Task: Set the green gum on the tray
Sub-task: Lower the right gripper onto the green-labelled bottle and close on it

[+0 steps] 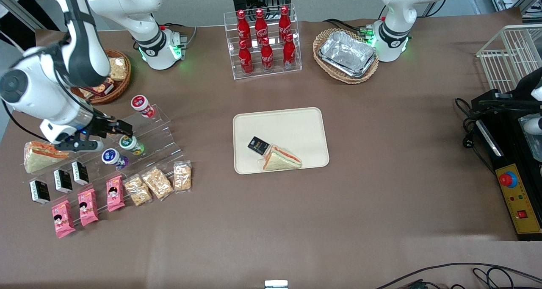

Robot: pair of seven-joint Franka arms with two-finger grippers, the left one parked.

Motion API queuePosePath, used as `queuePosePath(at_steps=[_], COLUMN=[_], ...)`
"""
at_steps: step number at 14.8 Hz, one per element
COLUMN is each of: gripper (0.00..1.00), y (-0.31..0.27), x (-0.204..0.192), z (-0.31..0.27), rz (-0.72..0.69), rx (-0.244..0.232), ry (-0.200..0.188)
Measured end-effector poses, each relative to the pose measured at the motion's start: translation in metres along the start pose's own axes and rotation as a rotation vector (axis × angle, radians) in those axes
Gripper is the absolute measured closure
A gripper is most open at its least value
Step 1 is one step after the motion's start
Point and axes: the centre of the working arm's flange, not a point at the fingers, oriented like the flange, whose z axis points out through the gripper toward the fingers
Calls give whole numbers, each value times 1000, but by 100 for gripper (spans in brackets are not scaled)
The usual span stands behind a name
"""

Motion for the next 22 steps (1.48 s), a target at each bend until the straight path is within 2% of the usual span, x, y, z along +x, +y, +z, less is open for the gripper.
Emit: queuePosePath(at_steps=[10,22], gripper=[0,0], y=[5,8], x=[-10,-4], z=[60,84], rz=[9,19], rx=[-7,-12], ry=[-65,-52])
